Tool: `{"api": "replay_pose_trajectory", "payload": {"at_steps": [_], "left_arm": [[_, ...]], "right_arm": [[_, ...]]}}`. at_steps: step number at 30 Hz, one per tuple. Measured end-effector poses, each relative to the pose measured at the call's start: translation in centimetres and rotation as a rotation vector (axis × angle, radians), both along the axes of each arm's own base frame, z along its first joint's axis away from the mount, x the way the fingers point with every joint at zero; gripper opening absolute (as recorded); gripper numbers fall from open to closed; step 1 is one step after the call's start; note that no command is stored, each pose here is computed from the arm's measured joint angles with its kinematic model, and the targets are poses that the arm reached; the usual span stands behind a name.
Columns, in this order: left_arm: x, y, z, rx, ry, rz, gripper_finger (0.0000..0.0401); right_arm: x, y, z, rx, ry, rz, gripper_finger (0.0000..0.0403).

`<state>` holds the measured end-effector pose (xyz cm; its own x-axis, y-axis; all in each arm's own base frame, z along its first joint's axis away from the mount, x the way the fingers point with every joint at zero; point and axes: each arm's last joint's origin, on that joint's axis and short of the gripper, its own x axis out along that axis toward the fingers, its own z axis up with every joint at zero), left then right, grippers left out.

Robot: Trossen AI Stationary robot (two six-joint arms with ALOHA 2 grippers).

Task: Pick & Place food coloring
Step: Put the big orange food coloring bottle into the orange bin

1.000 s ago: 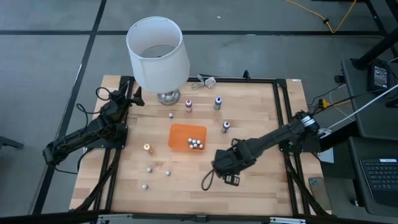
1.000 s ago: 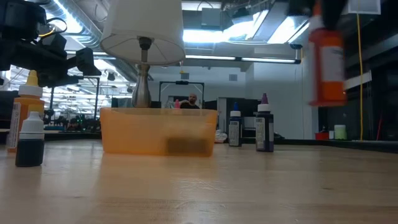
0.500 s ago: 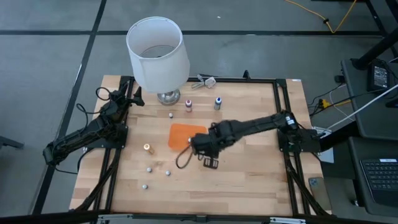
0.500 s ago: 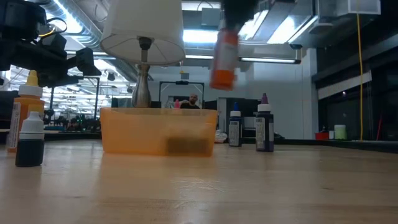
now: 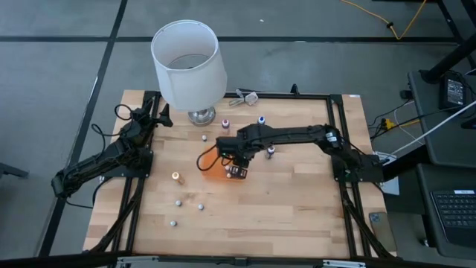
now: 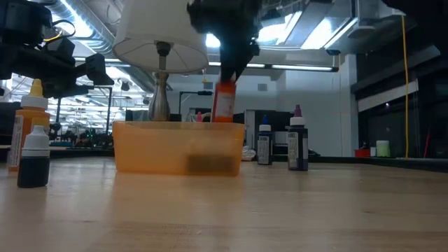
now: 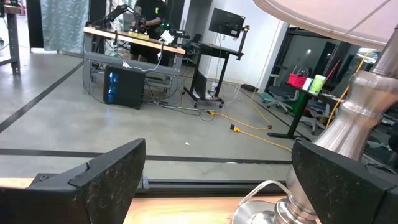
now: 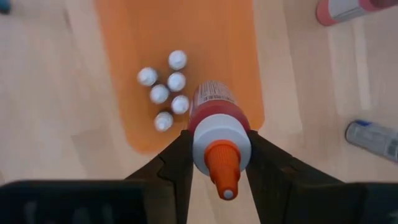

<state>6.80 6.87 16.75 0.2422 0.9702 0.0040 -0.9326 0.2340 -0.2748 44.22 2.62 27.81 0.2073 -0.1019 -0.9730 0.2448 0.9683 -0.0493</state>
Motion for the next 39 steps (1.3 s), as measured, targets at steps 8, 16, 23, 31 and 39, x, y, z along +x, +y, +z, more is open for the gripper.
{"api": "replay_pose_trajectory", "payload": {"at_steps": [8, 16, 23, 31, 39], "left_arm": [[0.0, 0.0, 0.0, 0.000, 0.000, 0.000, 0.0391], [0.0, 0.0, 0.0, 0.000, 0.000, 0.000, 0.0391], [0.0, 0.0, 0.0, 0.000, 0.000, 0.000, 0.0391], [0.0, 0.0, 0.0, 0.000, 0.000, 0.000, 0.0391], [0.0, 0.0, 0.0, 0.000, 0.000, 0.000, 0.0391]], "right_arm": [[1.5, -2.2, -3.6, 0.001, 0.076, -0.004, 0.0127], [2.1, -3.2, -5.4, 0.028, 0.115, -0.020, 0.0127], [2.2, -3.1, -5.9, 0.030, 0.121, -0.029, 0.0135], [2.0, -3.5, -6.0, -0.021, 0.140, -0.095, 0.0193], [1.4, -3.5, -4.2, -0.016, 0.106, -0.146, 0.0239]]}}
